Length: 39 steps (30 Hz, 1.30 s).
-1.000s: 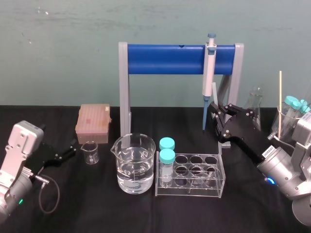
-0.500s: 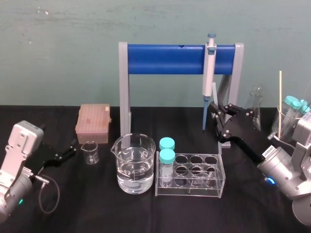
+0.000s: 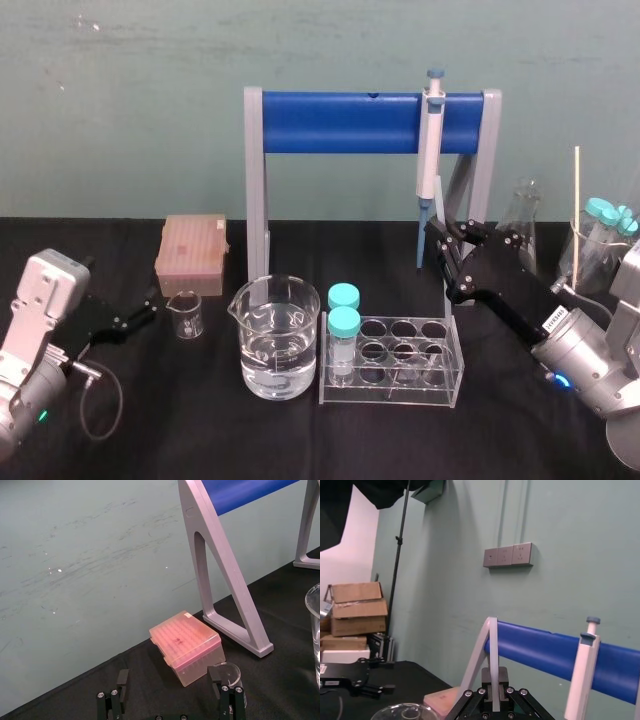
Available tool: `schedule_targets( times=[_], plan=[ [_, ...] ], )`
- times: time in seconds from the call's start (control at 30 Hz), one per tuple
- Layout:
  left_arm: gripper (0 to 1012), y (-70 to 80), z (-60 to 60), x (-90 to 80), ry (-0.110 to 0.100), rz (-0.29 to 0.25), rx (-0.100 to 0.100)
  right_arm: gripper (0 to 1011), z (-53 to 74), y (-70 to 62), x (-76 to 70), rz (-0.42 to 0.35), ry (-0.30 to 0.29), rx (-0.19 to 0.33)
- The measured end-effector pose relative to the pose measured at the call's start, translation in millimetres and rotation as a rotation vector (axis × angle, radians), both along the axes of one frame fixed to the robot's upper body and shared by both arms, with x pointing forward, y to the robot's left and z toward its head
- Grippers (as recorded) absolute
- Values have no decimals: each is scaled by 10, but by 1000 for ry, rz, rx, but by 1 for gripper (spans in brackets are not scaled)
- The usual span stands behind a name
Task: Pick up the stirring rod with one hand, then place it down.
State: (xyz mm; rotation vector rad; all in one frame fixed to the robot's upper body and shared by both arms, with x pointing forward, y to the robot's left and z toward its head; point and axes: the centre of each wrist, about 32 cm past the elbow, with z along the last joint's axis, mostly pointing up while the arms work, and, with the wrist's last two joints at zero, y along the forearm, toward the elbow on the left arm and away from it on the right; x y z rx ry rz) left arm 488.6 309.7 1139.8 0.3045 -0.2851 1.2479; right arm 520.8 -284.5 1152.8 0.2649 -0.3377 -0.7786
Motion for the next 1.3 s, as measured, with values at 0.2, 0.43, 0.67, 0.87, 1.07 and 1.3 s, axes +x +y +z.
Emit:
schedule_targets(
  times=[0.2,0.43,0.67,0.87,1.07,1.3],
  plan=[
    [1000,0,0,0,0,0,0,67,-27,15,1,31,22,7],
    [1000,0,0,0,0,0,0,67,-85,48,21,81,64,9],
    [1000,0,0,0,0,0,0,67,-102,63,17,101,81,1],
    [1000,0,0,0,0,0,0,67,-90,54,-9,92,80,-4],
    [1000,0,0,0,0,0,0,67,-86,39,-38,78,80,-6],
    [1000,0,0,0,0,0,0,67,-109,20,-42,71,93,-7]
  ],
)
